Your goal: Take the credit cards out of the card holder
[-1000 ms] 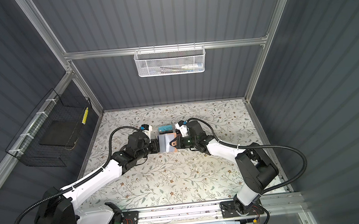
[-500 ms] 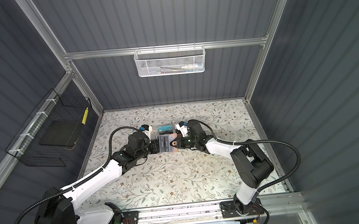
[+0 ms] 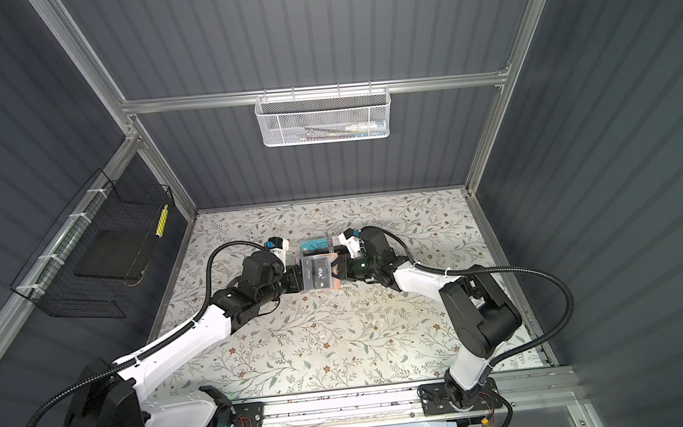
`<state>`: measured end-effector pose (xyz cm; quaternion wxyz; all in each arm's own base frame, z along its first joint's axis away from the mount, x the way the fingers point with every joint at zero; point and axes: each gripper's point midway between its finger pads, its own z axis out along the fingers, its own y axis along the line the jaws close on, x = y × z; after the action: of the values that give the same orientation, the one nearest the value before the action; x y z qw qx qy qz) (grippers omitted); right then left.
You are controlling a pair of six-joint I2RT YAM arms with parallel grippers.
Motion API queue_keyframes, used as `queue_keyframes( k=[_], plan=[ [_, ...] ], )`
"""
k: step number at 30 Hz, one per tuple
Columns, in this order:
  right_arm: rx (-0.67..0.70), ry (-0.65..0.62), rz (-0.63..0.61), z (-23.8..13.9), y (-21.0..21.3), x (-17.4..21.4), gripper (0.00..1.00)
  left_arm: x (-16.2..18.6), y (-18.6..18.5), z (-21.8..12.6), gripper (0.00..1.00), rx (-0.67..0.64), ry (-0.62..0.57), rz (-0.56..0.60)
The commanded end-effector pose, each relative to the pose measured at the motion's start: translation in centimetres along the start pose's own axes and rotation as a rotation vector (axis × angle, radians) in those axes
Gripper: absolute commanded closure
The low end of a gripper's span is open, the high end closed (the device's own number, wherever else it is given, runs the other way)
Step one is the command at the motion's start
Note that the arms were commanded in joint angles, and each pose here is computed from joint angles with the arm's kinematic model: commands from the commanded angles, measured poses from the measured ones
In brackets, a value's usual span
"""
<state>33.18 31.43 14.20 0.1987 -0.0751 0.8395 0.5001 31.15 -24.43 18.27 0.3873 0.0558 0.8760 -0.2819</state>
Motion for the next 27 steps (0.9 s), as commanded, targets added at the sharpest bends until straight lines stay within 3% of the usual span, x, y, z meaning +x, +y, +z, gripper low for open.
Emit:
queue_keyframes(
  k=[1,7,16,27],
  plan=[
    [-0.022,-0.037,0.020,-0.9,-0.2,-0.6,0.68,-1.9,-1.6,-1.2,1.00,0.058,-0.065,0.019],
    [-0.091,-0.063,0.028,-1.6,0.8,-1.0,0.61,-1.8,-1.5,-1.2,1.00,0.054,-0.064,0.018],
    [-0.299,-0.114,0.078,-2.9,2.7,-2.0,0.57,-1.9,-1.2,-1.4,1.00,0.044,-0.075,0.016],
    [-0.304,-0.145,0.036,-3.8,3.2,-2.2,0.51,-2.0,-1.0,-1.5,1.00,0.040,-0.078,0.014]
  ],
)
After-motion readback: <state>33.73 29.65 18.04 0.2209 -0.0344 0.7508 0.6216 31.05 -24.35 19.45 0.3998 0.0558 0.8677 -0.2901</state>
